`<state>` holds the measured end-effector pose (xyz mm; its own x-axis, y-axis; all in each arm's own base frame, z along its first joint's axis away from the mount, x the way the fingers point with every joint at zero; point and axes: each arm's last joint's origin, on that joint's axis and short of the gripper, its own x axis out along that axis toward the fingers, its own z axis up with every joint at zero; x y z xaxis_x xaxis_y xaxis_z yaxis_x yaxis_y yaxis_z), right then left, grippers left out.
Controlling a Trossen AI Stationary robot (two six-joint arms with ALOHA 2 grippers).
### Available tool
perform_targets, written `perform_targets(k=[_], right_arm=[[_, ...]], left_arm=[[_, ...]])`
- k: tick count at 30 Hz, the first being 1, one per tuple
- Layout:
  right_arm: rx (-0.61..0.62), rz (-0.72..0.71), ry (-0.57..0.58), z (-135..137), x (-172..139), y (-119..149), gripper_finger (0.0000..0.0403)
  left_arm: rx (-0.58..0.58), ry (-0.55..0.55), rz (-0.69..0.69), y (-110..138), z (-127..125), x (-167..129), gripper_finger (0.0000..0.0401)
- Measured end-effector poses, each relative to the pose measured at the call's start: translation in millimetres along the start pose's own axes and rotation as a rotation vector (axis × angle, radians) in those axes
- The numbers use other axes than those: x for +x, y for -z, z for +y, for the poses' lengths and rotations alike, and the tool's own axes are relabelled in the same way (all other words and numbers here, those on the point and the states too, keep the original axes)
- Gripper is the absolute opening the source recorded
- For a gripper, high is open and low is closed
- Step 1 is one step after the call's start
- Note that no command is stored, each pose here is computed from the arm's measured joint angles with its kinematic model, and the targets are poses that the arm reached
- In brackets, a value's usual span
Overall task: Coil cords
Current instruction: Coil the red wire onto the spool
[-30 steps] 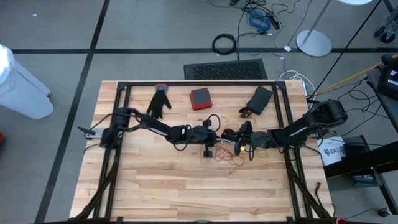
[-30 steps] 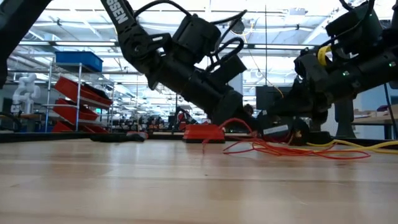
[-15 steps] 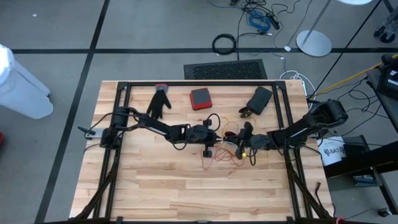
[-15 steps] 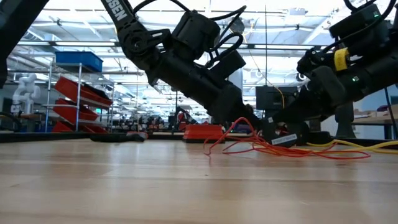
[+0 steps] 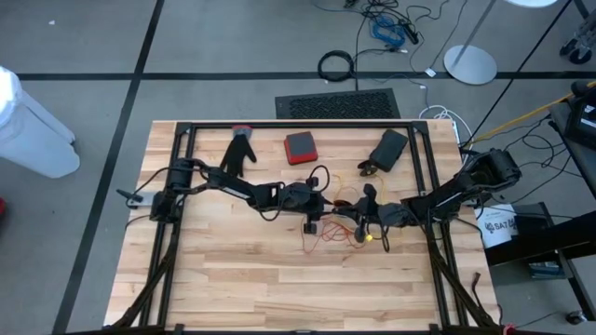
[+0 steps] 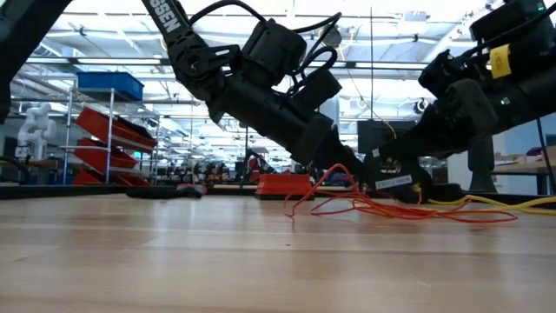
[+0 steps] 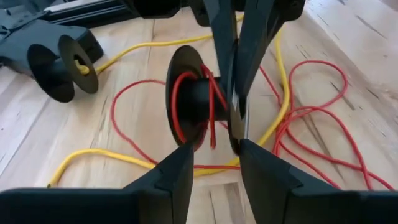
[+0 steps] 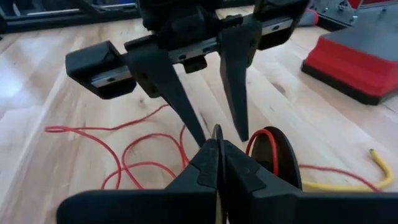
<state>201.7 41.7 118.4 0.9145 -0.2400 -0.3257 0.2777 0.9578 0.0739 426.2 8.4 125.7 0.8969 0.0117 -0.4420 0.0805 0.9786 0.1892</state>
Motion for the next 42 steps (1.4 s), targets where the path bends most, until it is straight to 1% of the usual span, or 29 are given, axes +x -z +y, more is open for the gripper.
perform_targets(k=[7, 9, 13, 17, 19, 24, 27, 30, 35, 38, 42], right_arm=[[-0.044, 0.011, -0.014, 5, 5, -7, 0.0000], [-0.054, 0.021, -0.011, 7, 7, -9, 0.0000], [-0.060, 0.035, -0.003, 7, 10, -12, 0.0000], [-0.074, 0.035, -0.001, 8, 12, -11, 0.0000], [-0.081, 0.040, -0.003, 8, 13, -10, 0.0000], [-0.103, 0.040, -0.003, 9, 12, -10, 0.0000], [-0.140, 0.020, 0.033, 11, 9, -11, 0.0006], [-0.150, -0.022, 0.063, 14, 4, -17, 0.0029], [-0.138, -0.031, 0.046, 16, -7, -25, 0.0079], [-0.106, 0.016, 0.059, 12, -13, -25, 0.0096], [-0.095, 0.082, 0.107, 7, -18, -20, 0.0097]], left_arm=[[0.001, -0.002, -0.016, -2, 0, 0, 0.0136], [0.001, 0.002, -0.015, -1, 0, 0, 0.0128], [0.004, 0.019, -0.020, -1, -1, 0, 0.0089], [0.024, 0.034, -0.020, -1, -1, 0, 0.0025], [0.033, 0.047, -0.021, -1, -2, 0, 0.0011], [0.082, 0.035, -0.010, 0, -1, 0, 0.0005], [0.104, 0.018, 0.001, 0, -1, 0, 0.0004], [0.109, 0.019, 0.056, 6, -1, 0, 0.0003], [0.142, 0.013, 0.090, 9, -2, 0, 0.0002], [0.143, 0.015, 0.093, 9, -3, 0, 0.0002], [0.182, 0.022, 0.091, 8, -8, 0, 0.0001]])
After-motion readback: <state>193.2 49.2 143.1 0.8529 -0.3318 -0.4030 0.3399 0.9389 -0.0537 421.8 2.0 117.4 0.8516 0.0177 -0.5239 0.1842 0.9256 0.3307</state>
